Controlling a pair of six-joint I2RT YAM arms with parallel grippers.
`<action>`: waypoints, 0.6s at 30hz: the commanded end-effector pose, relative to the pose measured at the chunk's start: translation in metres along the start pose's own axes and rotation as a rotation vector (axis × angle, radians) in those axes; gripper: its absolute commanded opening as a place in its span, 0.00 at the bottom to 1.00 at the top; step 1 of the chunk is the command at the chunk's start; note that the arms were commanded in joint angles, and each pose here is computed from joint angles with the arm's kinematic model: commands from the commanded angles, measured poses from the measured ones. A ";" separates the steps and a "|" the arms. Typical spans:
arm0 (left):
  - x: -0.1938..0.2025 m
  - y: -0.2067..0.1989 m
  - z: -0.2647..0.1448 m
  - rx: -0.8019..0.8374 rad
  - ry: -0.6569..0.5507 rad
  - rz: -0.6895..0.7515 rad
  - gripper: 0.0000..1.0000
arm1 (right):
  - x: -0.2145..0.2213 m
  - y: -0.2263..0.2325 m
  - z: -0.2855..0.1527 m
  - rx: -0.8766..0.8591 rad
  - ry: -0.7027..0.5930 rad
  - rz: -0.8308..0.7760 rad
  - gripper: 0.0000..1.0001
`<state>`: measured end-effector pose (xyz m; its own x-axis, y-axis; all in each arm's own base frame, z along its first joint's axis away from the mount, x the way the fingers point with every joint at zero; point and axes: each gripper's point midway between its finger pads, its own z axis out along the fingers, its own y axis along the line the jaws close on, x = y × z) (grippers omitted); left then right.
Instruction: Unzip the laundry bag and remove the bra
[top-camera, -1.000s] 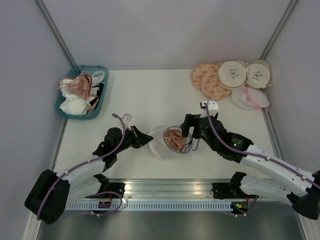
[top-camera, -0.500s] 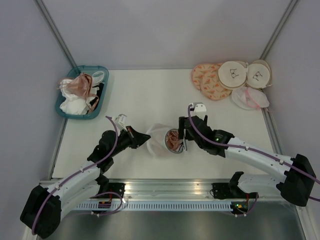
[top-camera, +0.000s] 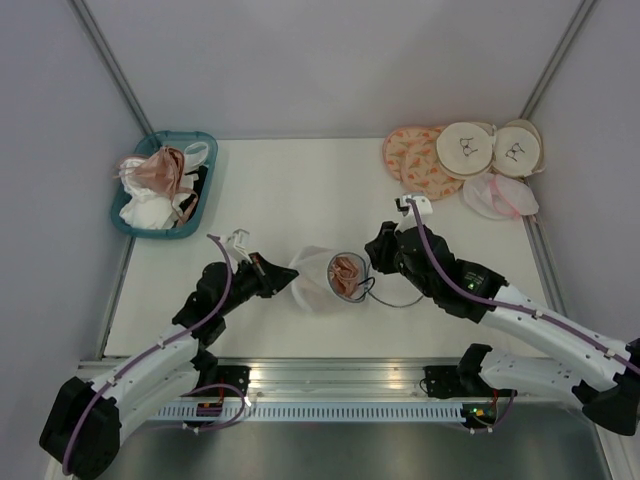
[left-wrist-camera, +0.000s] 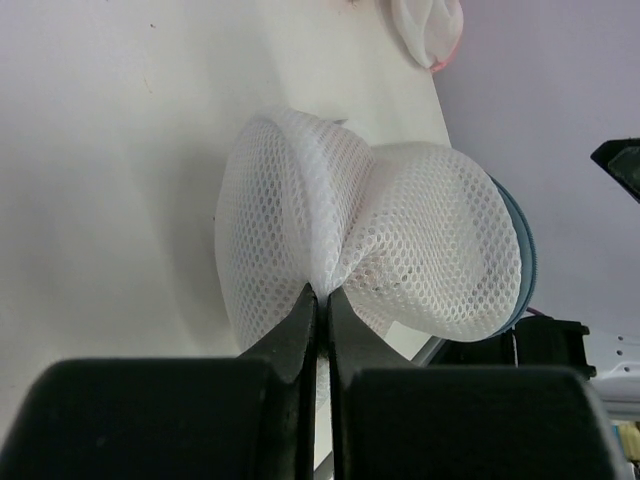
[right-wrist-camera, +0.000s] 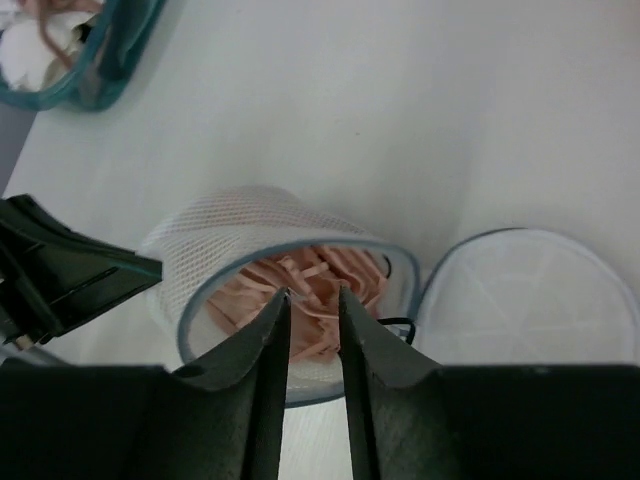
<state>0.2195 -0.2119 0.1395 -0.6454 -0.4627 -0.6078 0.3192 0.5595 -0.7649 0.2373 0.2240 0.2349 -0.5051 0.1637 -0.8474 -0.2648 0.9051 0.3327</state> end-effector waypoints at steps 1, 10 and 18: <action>-0.008 -0.005 -0.002 0.010 -0.039 -0.029 0.02 | 0.004 0.050 0.003 -0.243 0.027 0.048 0.30; -0.002 0.004 -0.009 -0.006 -0.059 -0.056 0.02 | 0.078 0.026 0.053 -0.129 0.154 0.048 0.39; 0.009 0.016 -0.011 -0.026 -0.048 -0.089 0.02 | 0.127 0.011 0.074 -0.078 0.245 0.071 0.59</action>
<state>0.2099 -0.2003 0.1197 -0.6479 -0.5062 -0.5692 0.2551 0.5599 -0.7883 0.2272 0.2700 0.0978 -0.7115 0.0633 -0.6998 -0.2822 0.8864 0.3671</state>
